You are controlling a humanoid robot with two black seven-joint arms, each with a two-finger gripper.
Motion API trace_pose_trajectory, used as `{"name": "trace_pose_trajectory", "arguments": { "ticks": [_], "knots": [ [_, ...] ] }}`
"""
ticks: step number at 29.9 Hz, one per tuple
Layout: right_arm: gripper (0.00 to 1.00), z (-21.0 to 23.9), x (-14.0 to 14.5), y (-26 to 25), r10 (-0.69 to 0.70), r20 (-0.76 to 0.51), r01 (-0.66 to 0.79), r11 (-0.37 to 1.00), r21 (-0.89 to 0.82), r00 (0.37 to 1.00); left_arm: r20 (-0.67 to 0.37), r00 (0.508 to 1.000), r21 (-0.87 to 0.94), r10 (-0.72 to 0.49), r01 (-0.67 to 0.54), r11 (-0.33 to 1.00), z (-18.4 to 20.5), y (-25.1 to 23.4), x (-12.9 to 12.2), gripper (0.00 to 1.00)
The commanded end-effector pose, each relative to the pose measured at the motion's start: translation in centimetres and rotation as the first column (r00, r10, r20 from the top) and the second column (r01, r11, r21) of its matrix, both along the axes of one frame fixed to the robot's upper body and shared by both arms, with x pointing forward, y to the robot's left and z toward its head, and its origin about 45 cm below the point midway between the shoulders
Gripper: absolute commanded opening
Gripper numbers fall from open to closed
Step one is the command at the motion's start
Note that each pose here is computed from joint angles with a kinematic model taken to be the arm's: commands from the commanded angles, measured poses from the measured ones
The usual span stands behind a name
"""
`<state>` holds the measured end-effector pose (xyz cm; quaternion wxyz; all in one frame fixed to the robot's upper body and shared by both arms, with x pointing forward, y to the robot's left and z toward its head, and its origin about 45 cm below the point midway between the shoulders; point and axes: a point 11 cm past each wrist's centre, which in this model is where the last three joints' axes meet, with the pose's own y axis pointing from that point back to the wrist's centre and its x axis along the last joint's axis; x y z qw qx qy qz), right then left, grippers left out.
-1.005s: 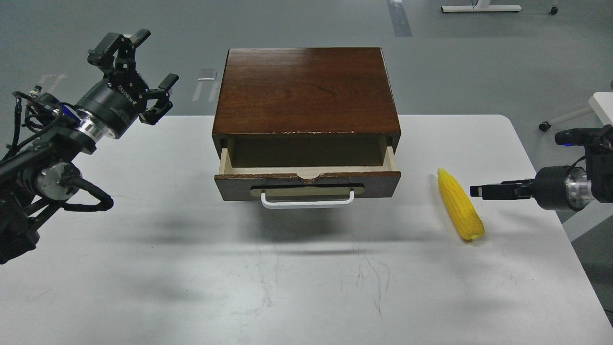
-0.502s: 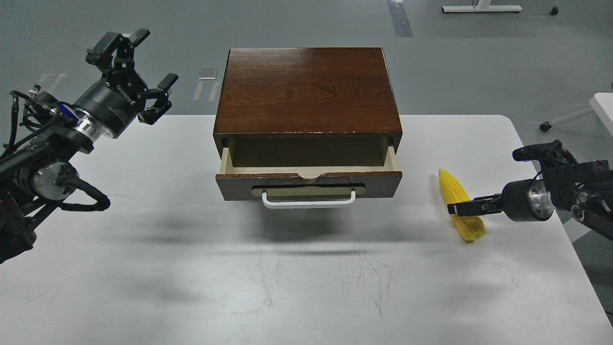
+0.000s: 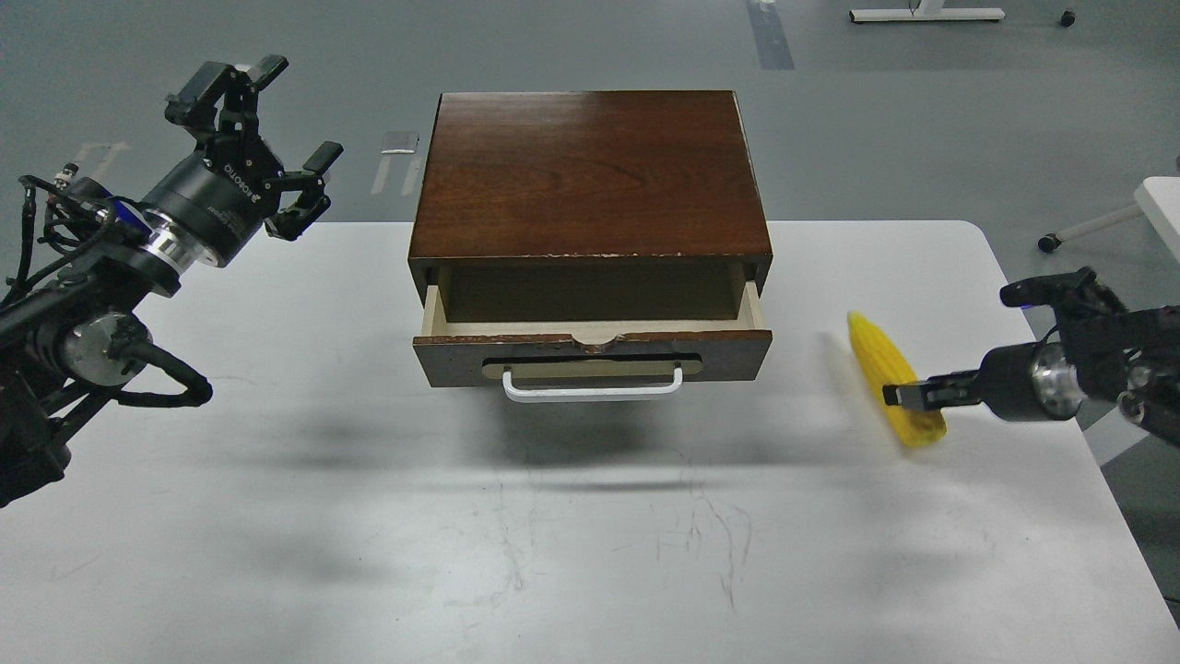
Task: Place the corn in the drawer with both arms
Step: 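Lift the corn cob with the right gripper and carry it over the drawer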
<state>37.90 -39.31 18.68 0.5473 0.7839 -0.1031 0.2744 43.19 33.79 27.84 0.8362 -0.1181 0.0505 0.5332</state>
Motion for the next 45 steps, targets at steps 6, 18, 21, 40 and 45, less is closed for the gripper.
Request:
{"name": "trace_pose_trajectory", "arguments": {
  "ticks": [6, 18, 21, 40, 45],
  "knots": [
    [0.0, 15.4, 5.4, 2.3, 0.074, 0.315, -0.083, 0.996, 0.014, 0.946, -0.001, 1.0, -0.007, -0.005, 0.005, 1.0, -0.1, -0.4, 0.0, 0.99],
    [0.0, 22.1, 7.1, 23.6, 0.59, 0.328, -0.535, 0.808, -0.249, 0.738, 0.016, 1.0, -0.012, 0.006, -0.005, 1.0, 0.6, 0.1, 0.2, 0.99],
    [0.0, 21.8, 6.2, 26.7, 0.681, 0.302, -0.602, 0.731, -0.32, 0.667, 0.017, 1.0, -0.013, 0.006, -0.006, 1.0, 0.6, 0.1, 0.2, 0.99],
    [0.0, 17.9, 2.4, 29.8, 0.955, 0.184, -0.731, 0.295, -0.615, 0.231, 0.029, 0.999, -0.009, 0.019, -0.019, 1.0, 1.3, 0.8, 0.2, 0.99],
    [0.0, 16.8, 1.6, 29.5, 0.963, 0.168, -0.753, 0.271, -0.6, 0.213, 0.032, 0.999, 0.0, 0.024, -0.024, 1.0, 1.5, 1.2, 0.1, 0.99]
  ]
}}
